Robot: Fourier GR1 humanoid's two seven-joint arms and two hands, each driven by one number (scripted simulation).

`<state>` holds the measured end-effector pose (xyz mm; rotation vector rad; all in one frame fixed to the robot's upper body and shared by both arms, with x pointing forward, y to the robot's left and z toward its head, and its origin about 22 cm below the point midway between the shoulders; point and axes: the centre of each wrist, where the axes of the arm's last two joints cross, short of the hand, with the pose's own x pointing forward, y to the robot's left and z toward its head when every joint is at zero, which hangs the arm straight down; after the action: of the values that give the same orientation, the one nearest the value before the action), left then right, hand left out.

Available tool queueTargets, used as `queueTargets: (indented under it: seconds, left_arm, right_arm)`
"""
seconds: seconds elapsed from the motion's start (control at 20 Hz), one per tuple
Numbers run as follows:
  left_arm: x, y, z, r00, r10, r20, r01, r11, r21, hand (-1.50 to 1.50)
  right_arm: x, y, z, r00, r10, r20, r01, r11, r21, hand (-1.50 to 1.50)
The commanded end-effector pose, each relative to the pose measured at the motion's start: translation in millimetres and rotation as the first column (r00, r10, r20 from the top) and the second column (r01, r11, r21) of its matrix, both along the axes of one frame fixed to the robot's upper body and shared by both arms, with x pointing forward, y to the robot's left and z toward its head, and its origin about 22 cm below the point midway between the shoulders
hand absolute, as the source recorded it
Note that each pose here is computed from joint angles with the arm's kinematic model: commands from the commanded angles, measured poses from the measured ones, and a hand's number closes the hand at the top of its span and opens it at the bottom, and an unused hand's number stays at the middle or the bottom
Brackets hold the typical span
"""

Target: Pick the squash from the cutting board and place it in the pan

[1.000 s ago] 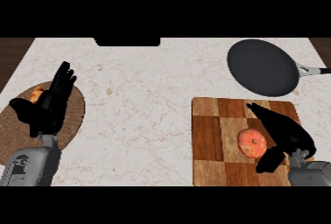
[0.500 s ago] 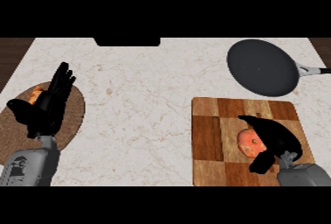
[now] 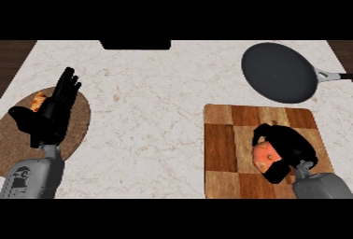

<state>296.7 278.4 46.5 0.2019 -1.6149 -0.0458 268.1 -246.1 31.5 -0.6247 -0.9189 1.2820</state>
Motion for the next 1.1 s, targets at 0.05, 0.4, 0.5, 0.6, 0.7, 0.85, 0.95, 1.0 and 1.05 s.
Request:
queueTargets:
  seconds: [0.05, 0.4, 0.5, 0.6, 0.7, 0.85, 0.95, 1.0, 1.05]
  left_arm:
    - [-3.8, -3.4, 6.2, 1.000, 0.004, 0.000, -0.004, 1.000, 0.019, 0.00]
    - [-13.9, 9.0, 13.1, 1.000, -0.013, 0.014, 0.013, 1.000, 0.003, 0.00]
    - [6.7, -5.1, 0.3, 1.000, -0.001, 0.006, 0.001, 1.000, 0.010, 0.00]
    - [-4.5, 5.8, 0.0, 1.000, 0.011, -0.009, -0.011, 1.000, -0.002, 0.00]
    - [-3.3, -3.9, 9.1, 1.000, 0.007, 0.015, -0.008, 1.000, 0.017, 0.00]
    - [-6.8, -6.2, 5.1, 1.000, 0.001, 0.005, -0.001, 1.000, 0.006, 0.00]
    - [-6.3, -15.8, 6.1, 1.000, 0.012, 0.024, -0.013, 1.000, 0.017, 0.00]
    - [-3.6, -4.5, 9.2, 1.000, 0.002, 0.003, -0.002, 1.000, 0.005, 0.00]
    - [-0.5, -9.7, -0.6, 1.000, 0.002, 0.016, -0.002, 1.000, 0.001, 0.00]
  right_arm:
    - [-3.9, 11.0, -3.5, 0.997, 0.083, 0.000, -0.083, 0.997, 0.004, 1.50]
    - [-27.2, 132.9, 20.9, 0.945, 0.310, 0.105, -0.317, 0.947, 0.059, 1.50]
    - [-28.0, 130.7, 36.6, 0.930, 0.291, 0.225, -0.303, 0.953, 0.021, 1.50]
    - [-26.5, 121.6, 59.9, 0.881, 0.228, 0.414, -0.275, 0.960, 0.055, 1.50]
    - [-26.3, 120.8, 84.8, 0.832, 0.190, 0.521, -0.264, 0.962, 0.070, 1.50]
    - [-43.7, 117.9, 91.6, 0.812, 0.101, 0.575, -0.240, 0.955, 0.172, 1.50]
    - [-39.2, 109.4, 112.3, 0.800, 0.057, 0.597, -0.204, 0.962, 0.182, 1.50]
    - [-23.7, 94.3, 119.8, 0.786, 0.012, 0.618, -0.189, 0.957, 0.222, 1.50]
    - [-21.0, 100.2, 123.8, 0.761, -0.008, 0.648, -0.165, 0.965, 0.205, 1.50]
